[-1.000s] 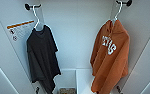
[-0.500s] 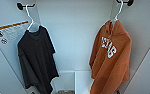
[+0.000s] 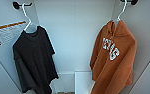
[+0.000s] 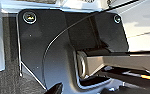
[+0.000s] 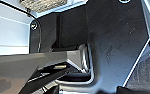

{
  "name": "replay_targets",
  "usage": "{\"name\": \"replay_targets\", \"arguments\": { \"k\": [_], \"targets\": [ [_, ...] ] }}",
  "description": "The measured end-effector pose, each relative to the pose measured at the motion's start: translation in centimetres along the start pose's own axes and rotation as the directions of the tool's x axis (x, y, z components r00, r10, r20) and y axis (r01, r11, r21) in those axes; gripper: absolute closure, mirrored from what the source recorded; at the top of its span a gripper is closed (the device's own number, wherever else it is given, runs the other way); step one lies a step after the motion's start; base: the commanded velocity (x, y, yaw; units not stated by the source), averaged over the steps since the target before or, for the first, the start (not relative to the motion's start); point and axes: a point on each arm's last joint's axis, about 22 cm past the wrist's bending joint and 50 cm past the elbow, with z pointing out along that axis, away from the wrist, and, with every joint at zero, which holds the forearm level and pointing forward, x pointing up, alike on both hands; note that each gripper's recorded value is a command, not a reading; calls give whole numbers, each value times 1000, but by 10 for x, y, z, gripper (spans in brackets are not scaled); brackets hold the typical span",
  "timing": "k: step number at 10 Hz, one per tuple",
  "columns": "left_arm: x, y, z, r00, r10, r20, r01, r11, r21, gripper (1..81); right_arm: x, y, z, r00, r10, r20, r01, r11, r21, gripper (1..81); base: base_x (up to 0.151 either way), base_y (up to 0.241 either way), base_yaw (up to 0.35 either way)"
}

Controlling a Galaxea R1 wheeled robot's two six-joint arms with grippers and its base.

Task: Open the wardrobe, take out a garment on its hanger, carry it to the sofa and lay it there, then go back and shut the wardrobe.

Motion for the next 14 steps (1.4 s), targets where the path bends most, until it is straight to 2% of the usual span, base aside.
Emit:
{"name": "replay_targets", "arguments": {
  "k": [2, 4, 7, 10, 11, 14],
  "targets": [
    [-7, 0, -1, 1000, -8, 9, 8, 1000, 1, 10, -10, 0, -1, 1000, 4, 13, -4, 1000, -1, 10, 0, 0, 0],
    [-1, 3, 2, 1000, 2, 13, -2, 1000, -3, 10, -11, 0, -1, 1000, 14, 6, -14, 1000, -1, 10, 0, 0, 0],
    [26, 16, 13, 995, 88, 55, -86, 996, -34, 10, -25, 2, -4, 995, 94, -33, -94, 996, -10, 10, 0, 0, 0],
    [50, 23, 21, 978, 182, 102, -177, 983, -59, 10, -43, 1, -6, 981, 180, -70, -182, 983, -15, 10, 0, 0, 0],
    [55, 25, 23, 974, 201, 108, -195, 979, -65, 10, -47, 1, -6, 977, 198, -78, -200, 980, -15, 10, 0, 0, 0],
    [82, 19, 24, 971, 220, 89, -216, 975, -55, 10, -46, -5, -4, 975, 205, -84, -206, 978, -8, 10, 0, 0, 0]
  ]
}}
